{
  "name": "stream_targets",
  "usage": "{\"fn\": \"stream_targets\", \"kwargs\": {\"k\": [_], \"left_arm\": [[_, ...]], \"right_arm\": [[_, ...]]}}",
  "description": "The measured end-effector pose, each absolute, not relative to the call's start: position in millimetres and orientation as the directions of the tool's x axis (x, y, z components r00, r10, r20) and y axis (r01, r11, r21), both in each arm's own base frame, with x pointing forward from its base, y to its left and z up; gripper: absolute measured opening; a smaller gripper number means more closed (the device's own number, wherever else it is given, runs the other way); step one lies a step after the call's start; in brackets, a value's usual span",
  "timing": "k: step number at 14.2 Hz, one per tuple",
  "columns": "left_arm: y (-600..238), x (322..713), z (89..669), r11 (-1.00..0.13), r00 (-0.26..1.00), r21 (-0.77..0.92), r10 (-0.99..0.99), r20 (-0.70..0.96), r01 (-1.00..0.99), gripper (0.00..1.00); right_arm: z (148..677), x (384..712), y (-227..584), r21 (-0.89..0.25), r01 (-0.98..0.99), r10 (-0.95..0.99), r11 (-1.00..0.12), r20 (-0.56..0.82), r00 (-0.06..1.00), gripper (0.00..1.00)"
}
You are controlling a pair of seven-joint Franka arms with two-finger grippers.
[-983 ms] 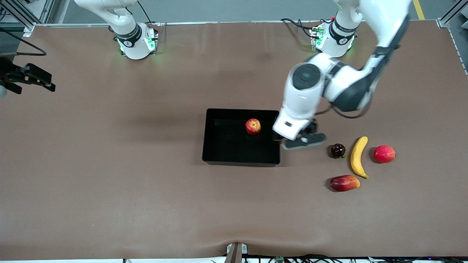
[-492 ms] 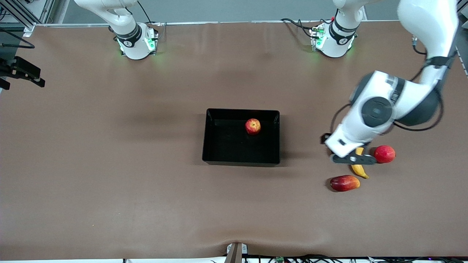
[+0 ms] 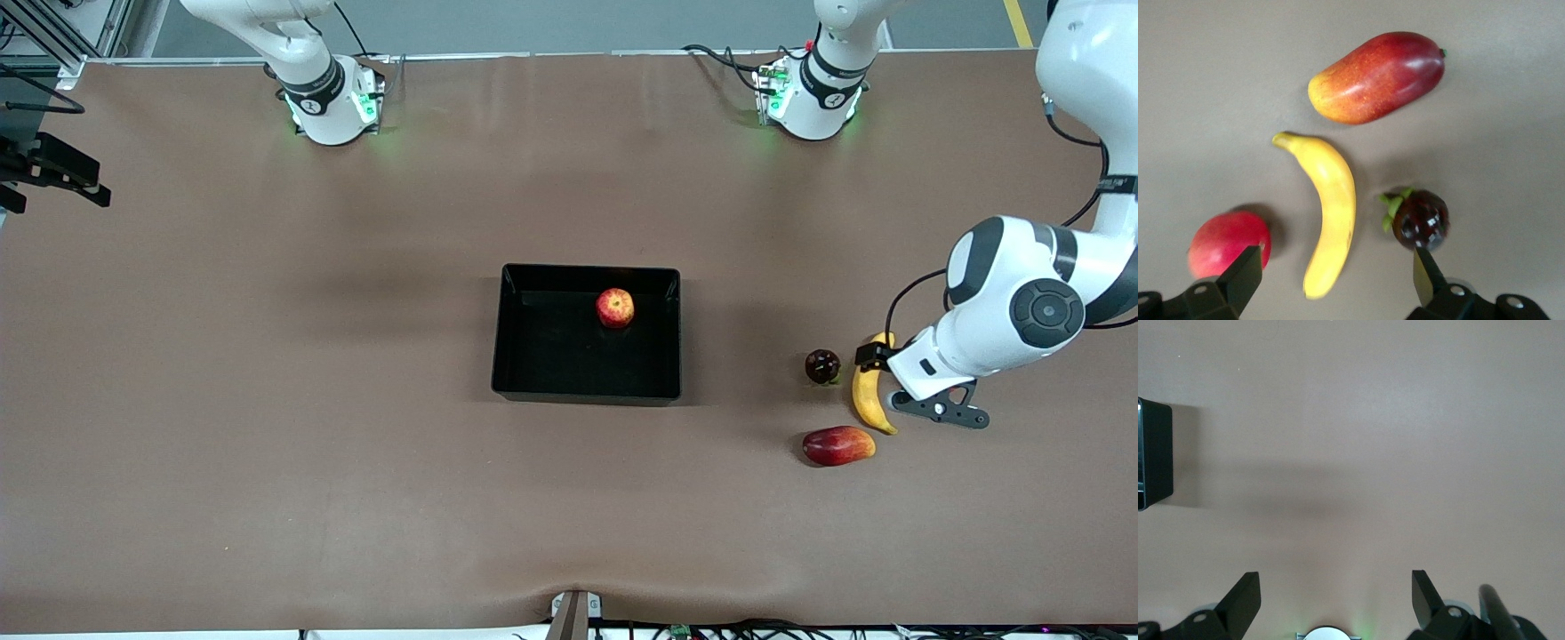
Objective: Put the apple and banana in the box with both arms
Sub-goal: 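Move the left gripper down to the yellow banana, then close the left gripper on the banana and lift it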
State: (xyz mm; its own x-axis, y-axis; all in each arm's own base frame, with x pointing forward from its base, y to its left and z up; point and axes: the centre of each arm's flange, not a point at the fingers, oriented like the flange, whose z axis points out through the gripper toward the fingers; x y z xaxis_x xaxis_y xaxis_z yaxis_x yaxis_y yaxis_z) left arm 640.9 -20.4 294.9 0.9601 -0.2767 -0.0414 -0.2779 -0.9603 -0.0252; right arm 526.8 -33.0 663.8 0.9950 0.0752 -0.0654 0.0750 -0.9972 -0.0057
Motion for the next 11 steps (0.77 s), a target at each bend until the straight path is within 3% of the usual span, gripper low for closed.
{"fn": "stream_targets", "kwargs": {"k": [5, 7, 11], "left_arm": [[6.9, 633.4, 252.1, -0.966, 0.966, -0.013, -0.256, -0.018, -0.256, 0.92], [18.3, 630.4, 237.6, -0.97, 0.97, -0.007, -0.242, -0.001, -0.242, 0.8], [19.3, 627.3, 210.7, -0.98, 0.98, 0.03, -0.199, 0.007, -0.199, 0.8]], "right_arm": [[663.5, 525.9, -35.3, -0.007, 0.07, 0.071, -0.997, -0.071, 0.995, 1.0], [663.5, 525.7, -36.2, -0.007, 0.069, 0.069, -0.998, -0.072, 0.995, 1.0], [663.4, 525.3, -38.4, -0.007, 0.064, 0.065, -0.998, -0.074, 0.995, 1.0]]}}
